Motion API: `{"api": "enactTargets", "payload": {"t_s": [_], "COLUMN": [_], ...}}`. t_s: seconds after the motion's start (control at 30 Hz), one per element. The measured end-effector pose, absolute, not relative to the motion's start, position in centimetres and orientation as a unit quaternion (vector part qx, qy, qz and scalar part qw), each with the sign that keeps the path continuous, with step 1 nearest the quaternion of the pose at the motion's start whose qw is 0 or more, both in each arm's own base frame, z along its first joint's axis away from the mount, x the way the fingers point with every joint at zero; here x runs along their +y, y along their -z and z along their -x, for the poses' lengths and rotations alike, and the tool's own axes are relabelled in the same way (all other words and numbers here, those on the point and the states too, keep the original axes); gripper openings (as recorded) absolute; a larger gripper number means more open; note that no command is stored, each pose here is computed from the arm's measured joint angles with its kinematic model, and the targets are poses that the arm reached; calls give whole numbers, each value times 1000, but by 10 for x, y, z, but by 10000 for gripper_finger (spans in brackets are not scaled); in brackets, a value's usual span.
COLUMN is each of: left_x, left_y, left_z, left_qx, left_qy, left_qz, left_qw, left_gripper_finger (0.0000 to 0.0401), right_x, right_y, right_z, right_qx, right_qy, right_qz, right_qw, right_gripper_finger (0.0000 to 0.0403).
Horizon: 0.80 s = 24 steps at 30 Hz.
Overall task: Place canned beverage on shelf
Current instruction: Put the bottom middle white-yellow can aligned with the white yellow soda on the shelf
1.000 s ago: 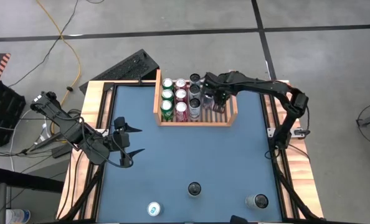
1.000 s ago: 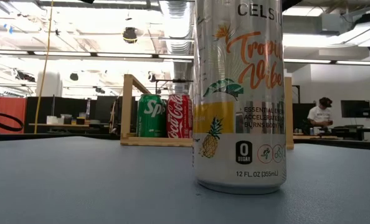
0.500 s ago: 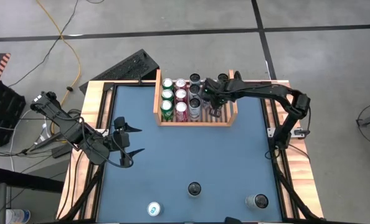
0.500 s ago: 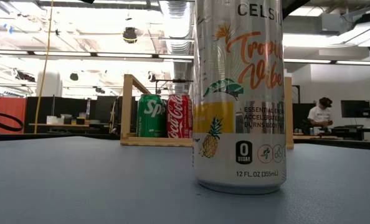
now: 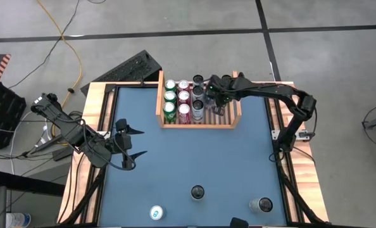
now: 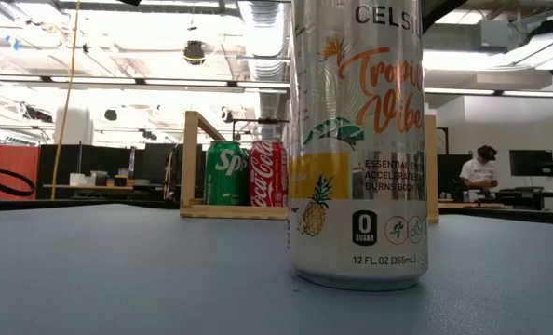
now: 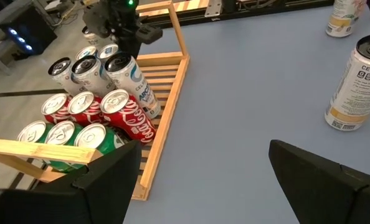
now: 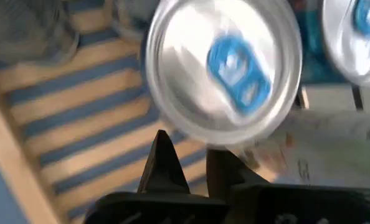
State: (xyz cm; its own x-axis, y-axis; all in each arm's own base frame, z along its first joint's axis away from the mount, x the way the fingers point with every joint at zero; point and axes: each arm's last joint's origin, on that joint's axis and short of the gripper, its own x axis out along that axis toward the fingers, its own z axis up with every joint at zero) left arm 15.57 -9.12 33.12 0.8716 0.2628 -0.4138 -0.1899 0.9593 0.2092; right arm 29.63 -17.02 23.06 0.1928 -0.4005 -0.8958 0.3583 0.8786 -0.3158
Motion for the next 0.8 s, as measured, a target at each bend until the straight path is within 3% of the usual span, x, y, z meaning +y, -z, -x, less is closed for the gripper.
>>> {"api": "enactTargets", "payload": {"t_s": [0.2, 0.3, 0.47, 0.6, 0.8], "left_x": [-91, -91, -91, -91, -91], "left_y": [-331, -331, -331, -331, -331], "left_z": [-156, -156, -156, -156, -156], "left_qx": [225, 225, 225, 225, 225], "left_qy": [-117, -116, -116, -116, -116], "left_qz": [-85, -87, -86, -87, -86], "left_qw": [964, 963, 964, 963, 964], "left_gripper_finger": [341, 341, 341, 341, 341], "right_x": [-142, -112, -49, 6, 86], "right_y": [-270, -302, -344, -351, -337], "right_z": [-293, -292, -290, -293, -314], "right_qx": [595, 573, 491, 468, 435], "right_qy": [229, 192, 53, -16, -70], "right_qz": [12, 3, -39, -29, 37], "right_qw": [770, 797, 869, 883, 897], "right_gripper_finger": [0, 0, 13, 66, 199]}}
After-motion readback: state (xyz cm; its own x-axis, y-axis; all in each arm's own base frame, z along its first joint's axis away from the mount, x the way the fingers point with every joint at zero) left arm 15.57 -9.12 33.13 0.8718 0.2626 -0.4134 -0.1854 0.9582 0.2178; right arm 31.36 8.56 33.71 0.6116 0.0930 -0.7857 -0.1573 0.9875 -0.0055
